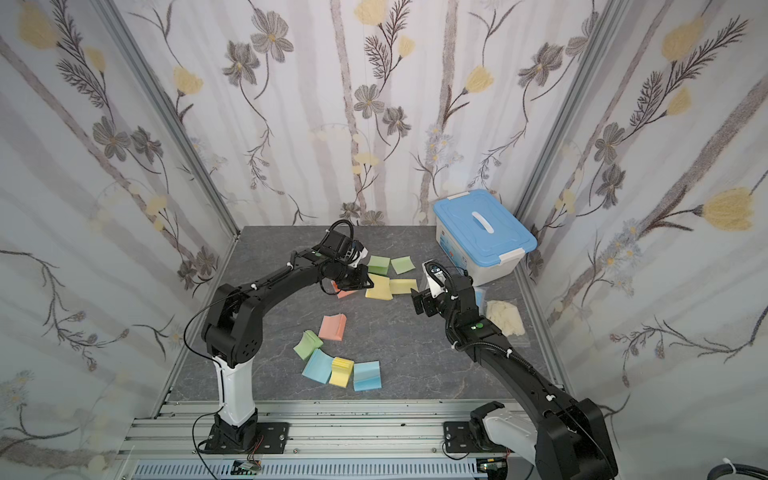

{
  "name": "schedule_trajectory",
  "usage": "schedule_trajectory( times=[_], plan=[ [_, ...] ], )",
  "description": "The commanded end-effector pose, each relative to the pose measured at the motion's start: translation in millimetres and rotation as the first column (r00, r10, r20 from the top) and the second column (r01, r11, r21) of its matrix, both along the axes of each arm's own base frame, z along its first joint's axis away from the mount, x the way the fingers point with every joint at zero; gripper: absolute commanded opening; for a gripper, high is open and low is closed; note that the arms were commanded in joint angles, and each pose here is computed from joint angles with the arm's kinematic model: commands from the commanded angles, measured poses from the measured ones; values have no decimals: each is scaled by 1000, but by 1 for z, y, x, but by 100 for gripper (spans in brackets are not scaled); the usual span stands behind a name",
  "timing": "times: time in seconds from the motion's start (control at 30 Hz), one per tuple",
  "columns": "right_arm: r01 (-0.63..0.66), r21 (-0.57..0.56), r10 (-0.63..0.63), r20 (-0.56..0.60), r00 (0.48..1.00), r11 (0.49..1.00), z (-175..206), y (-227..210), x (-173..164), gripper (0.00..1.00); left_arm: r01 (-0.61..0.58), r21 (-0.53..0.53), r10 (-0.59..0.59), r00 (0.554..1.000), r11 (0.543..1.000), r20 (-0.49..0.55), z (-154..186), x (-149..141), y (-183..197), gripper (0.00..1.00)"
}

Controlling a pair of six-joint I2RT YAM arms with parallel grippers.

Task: Tear off pages from different memo pads
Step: Place the memo pad at the center of the board.

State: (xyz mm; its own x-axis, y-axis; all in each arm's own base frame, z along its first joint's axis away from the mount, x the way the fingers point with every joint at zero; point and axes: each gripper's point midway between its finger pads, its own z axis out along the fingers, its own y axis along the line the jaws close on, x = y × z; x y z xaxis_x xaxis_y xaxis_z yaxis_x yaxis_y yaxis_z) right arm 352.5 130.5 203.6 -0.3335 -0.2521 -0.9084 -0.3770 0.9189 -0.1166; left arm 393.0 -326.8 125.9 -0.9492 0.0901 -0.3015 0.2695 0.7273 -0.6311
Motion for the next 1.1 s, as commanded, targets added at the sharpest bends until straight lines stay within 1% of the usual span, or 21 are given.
schedule_trajectory(
  times=[0.0, 0.13, 0.3, 0.43, 0.57, 0.73, 0.87, 1.07],
  plan=[
    [-2, 2, 2, 44, 999, 1000, 11, 1, 3, 100, 21, -53, -23, 999, 998, -33, -5, -1, -9, 1],
    [-3, -10, 3, 38, 999, 1000, 7, 0, 3, 100, 29, -111, -40, 995, 993, -93, -18, -3, -17, 0],
    [-10, -16, 11, 28, 1000, 1000, 3, 2, 4, 100, 30, -141, -50, 989, 990, -138, -28, -5, -20, 0],
    [-16, -18, 17, 24, 1000, 1000, 2, 3, 4, 100, 9, -75, -19, 990, 997, -138, -39, -2, -7, 0],
    [-26, -22, 26, 13, 1000, 999, -2, 5, 4, 100, -31, 15, 33, 991, 999, -129, -50, 9, 16, 1],
    [-37, -26, 37, 8, 999, 999, -3, 8, 4, 100, -48, 57, 56, 986, 997, -155, -66, 17, 29, 3],
    [-43, -28, 43, 7, 999, 999, -3, 9, 4, 100, -31, 114, 48, 987, 993, -152, -76, 21, 34, 4],
    [-49, -33, 49, 0, 999, 998, -6, 11, 4, 100, 36, 184, -9, 989, 982, -146, -83, 26, 38, 8]
  ],
)
